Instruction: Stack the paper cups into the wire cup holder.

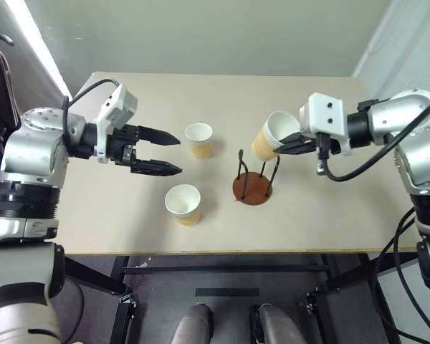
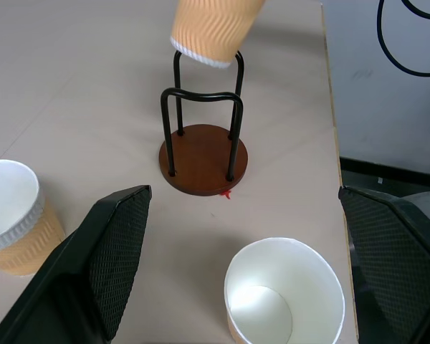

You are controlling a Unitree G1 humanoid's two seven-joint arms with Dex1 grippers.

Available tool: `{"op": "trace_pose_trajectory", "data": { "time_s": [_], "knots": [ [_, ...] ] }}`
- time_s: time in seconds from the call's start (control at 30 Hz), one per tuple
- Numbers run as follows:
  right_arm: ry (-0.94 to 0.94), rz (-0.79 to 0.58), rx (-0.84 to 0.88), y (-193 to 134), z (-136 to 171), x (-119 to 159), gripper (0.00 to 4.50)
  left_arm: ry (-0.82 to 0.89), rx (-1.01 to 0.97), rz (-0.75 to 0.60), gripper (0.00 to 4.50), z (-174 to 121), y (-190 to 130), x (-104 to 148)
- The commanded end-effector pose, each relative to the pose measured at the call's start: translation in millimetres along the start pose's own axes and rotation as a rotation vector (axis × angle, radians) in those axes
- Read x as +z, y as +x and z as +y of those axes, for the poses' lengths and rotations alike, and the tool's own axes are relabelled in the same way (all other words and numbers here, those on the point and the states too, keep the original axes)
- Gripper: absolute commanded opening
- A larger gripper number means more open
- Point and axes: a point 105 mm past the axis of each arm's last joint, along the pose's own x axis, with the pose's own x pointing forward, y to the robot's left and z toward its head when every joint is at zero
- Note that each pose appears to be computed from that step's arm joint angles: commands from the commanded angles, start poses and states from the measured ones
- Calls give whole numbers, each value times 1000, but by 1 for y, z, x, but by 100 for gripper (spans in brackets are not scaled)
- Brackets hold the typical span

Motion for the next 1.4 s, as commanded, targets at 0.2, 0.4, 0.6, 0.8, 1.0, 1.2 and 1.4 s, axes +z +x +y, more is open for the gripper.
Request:
{"op": "trace_pose_trajectory", "data": {
  "time_s": [0.2, 0.4, 0.6, 0.8, 1.0, 1.2, 1.4],
  "knots": [
    [-78, 43, 39, 14, 12, -4, 4, 51, 7, -16, 450, -2, -6, 14],
    [-131, 63, 57, 23, 14, -5, 4, 50, 7, -17, 450, -2, -6, 14],
    [-100, 12, 31, 28, 8, 5, 62, 49, 7, -17, 450, -2, -5, 14],
    [-44, -46, -39, 27, -4, 16, 274, 50, 5, -17, 450, -2, -5, 14],
    [17, -109, -133, 15, -21, 25, 345, 62, 27, -17, 450, 2, -3, 14],
    [195, -342, -138, -9, -22, 57, 345, 146, 198, -3, 450, 30, -3, 17],
    [278, -422, -134, -23, -16, 67, 345, 274, 335, 113, 450, 60, -5, 12]
  ]
}}
